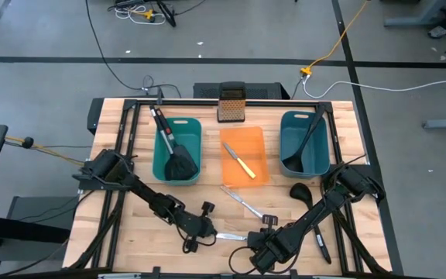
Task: Pick & Place Kitchen Items
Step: Put the bottom silver knife into the orange bin
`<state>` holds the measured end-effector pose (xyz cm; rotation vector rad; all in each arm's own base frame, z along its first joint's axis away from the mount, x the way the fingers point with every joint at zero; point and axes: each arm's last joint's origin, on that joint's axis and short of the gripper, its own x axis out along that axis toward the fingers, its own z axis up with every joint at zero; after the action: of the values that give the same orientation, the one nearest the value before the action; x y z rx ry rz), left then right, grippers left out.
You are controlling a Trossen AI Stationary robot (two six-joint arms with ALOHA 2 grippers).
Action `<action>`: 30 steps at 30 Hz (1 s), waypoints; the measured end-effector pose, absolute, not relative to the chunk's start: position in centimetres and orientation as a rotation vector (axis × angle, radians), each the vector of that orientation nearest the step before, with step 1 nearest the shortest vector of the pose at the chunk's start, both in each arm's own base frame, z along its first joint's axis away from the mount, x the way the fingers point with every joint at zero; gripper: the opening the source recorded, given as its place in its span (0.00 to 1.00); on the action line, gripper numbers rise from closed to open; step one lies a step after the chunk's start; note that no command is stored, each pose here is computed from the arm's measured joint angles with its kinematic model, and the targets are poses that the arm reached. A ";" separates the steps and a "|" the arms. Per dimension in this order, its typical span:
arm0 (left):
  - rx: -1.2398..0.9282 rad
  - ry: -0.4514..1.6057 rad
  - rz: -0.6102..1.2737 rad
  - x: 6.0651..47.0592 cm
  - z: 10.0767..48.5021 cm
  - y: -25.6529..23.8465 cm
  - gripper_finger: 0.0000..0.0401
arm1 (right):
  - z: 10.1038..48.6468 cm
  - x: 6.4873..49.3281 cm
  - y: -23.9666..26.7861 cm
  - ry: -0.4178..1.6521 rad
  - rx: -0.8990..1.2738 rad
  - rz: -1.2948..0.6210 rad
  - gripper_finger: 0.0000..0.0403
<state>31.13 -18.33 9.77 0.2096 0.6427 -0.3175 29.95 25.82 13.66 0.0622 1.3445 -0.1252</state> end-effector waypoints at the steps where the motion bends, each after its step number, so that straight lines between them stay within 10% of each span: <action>1: 0.216 0.636 -0.321 31.1 10.1 -18.4 0.00 | 13.7 30.0 25.8 1.344 0.063 -0.125 0.22; 30: 0.221 0.595 -0.379 31.1 11.4 -18.7 0.00 | 13.8 30.2 25.8 1.316 0.082 -0.141 0.24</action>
<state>31.06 -18.75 11.37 0.2211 0.5953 -0.3785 30.24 25.78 13.78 0.0820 1.3158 -0.1406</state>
